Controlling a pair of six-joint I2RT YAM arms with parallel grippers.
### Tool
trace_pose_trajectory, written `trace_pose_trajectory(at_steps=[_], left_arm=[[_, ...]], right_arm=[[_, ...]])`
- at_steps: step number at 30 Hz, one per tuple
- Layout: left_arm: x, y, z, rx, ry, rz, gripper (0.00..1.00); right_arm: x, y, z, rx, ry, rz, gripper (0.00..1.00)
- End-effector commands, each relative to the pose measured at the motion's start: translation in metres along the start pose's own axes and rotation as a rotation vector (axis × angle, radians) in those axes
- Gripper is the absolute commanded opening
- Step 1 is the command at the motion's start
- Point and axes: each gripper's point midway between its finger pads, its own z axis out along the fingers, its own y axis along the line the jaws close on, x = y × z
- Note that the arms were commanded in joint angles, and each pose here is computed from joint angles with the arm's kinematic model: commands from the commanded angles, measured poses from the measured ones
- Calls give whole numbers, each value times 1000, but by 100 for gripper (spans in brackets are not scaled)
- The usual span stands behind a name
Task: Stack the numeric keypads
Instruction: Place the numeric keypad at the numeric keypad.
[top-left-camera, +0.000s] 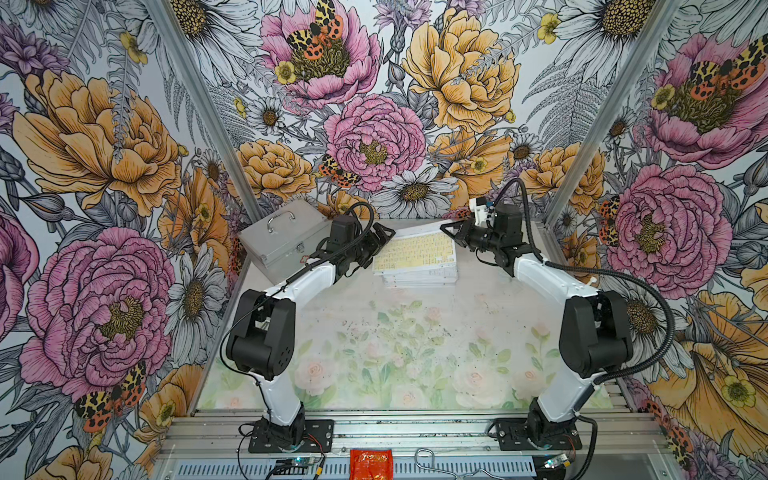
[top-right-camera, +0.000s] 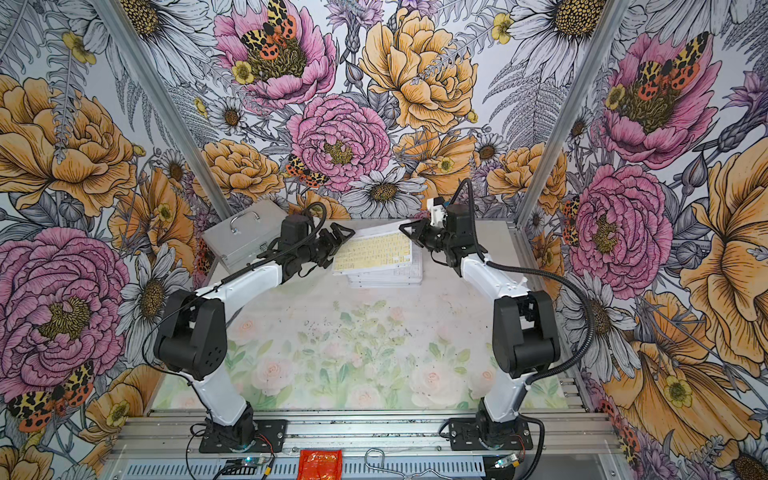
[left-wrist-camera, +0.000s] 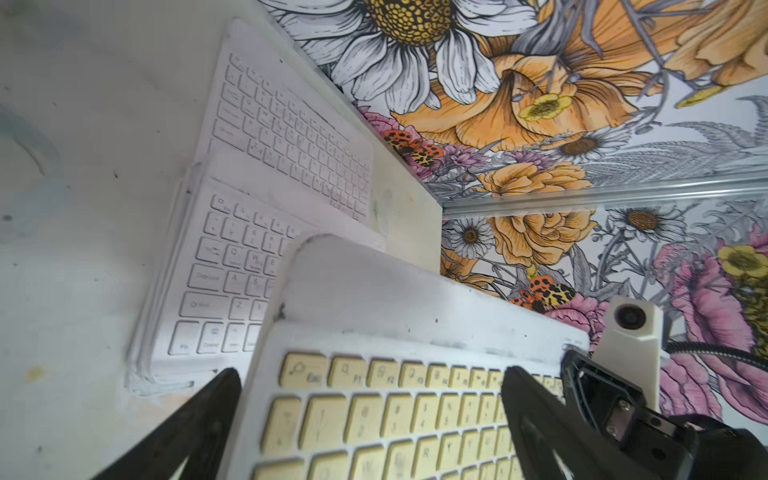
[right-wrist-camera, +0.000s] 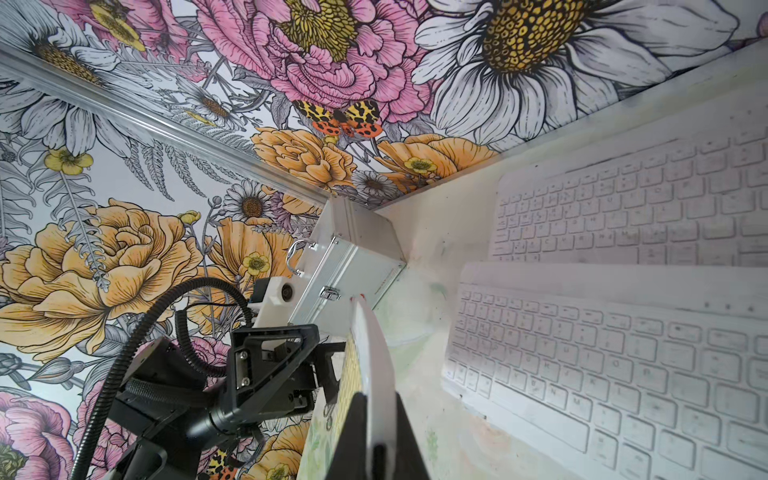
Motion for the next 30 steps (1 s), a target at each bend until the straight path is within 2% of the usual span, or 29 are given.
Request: trace_pose_trajectory(at_steps=[1,7,16,25,30], left_arm=[[-4,6,14,-31,31,63,99],[-8,13,41,-39,56,64,99],[-15,29,48,-92,58,64,99],[-12,44,66,-128,80,57,99],[-12,49,73,-139,88,57,99]], right_arm=[[-25,-22,11,11,-74,-57,0],[-30,-62,34,-52,-60,27,0],[-37,-88,38,-47,-50,52,0],[-19,-118,49,-20,30,82,1],[-10,-131,51,8,60,86,6]])
